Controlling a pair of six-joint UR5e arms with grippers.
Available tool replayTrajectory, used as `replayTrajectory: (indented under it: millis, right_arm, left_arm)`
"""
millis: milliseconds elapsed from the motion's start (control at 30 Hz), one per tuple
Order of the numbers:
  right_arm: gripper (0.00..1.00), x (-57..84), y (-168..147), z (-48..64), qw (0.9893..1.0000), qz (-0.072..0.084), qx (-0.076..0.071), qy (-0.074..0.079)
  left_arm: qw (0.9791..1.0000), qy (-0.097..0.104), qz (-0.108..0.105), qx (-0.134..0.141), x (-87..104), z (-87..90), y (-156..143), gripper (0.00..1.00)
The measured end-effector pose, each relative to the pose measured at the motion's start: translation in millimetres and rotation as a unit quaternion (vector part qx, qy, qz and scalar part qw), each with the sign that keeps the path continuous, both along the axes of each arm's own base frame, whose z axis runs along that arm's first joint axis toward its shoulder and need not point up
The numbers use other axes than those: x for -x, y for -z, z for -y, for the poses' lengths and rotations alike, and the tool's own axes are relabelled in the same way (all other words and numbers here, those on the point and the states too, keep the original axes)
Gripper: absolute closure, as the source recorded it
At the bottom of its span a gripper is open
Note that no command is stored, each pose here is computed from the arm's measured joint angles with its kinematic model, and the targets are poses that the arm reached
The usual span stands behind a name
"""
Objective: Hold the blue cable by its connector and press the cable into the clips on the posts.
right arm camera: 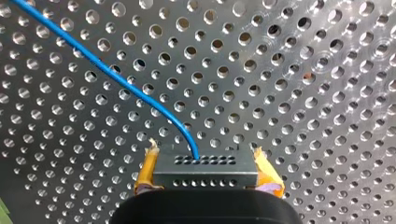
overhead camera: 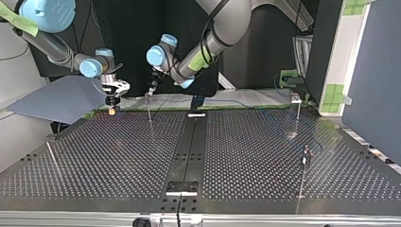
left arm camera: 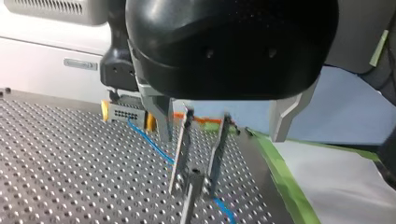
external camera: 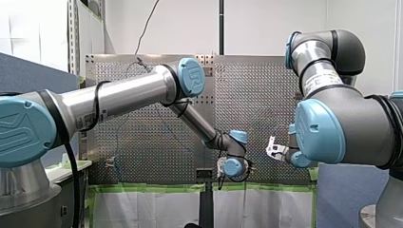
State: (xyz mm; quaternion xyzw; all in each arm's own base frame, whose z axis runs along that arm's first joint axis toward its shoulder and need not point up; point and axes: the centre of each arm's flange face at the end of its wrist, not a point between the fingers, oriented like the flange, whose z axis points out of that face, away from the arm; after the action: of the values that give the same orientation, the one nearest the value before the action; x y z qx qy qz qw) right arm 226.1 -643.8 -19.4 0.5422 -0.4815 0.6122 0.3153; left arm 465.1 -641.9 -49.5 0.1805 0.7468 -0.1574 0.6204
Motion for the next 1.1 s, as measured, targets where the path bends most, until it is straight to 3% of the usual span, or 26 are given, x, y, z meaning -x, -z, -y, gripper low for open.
replayTrajectory:
  millis: [267, 1100]
  right_arm:
    - [1.0, 3.4, 0, 0.9, 1.0, 0.0, -0.001, 0.002]
    - [1.0, 0.7, 3, -0.9, 1.0, 0.0, -0.004, 0.001]
  left_arm:
    - [0.9999, 0.003, 0.008, 0.01, -0.8, 11.8, -12, 0.0]
    - [1.0, -0.002, 0.0, 0.004, 6.7, 8.7, -5, 0.0]
